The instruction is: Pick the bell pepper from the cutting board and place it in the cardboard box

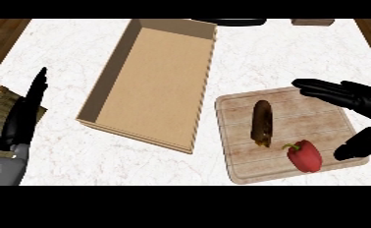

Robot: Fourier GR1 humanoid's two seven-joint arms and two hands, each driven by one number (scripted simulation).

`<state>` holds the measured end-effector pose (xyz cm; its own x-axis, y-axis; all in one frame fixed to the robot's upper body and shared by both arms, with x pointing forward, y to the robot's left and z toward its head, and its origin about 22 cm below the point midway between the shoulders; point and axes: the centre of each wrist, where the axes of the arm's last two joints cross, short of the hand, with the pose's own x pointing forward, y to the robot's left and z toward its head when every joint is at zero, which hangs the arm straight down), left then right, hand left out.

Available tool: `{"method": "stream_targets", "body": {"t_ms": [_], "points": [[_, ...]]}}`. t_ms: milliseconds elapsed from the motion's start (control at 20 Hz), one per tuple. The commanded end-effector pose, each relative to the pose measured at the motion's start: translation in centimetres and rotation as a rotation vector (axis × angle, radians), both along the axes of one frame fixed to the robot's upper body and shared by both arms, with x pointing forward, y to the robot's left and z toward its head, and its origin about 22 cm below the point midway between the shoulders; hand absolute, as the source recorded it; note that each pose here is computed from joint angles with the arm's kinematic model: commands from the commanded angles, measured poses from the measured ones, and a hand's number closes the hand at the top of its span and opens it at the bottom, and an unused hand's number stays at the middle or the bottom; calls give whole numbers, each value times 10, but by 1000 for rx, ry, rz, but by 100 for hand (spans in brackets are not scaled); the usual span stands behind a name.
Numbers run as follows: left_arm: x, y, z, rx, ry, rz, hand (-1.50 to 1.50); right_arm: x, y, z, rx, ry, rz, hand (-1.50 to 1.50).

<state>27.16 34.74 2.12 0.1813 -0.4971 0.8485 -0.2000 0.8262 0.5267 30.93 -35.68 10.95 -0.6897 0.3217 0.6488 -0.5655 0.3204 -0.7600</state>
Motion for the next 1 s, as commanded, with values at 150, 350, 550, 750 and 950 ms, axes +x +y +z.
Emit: {"method": "stream_targets", "body": {"t_ms": [150,350,550,750,950], "points": [[0,3,-9,12,6,-2,0,14,7,3,-263,-69,273,-150],[8,15,2,26,7,10,0,23,7,14,-483,-115,296,-150],[-1,5,-2,6,19,16,0,30,38,-4,-538,-81,351,-150],[-12,4,-3,5,24,27,0,28,48,-11,-590,-124,352,-150],[0,12,-13,24,6,39,0,23,46,-29,-611,-142,354,-150]]}}
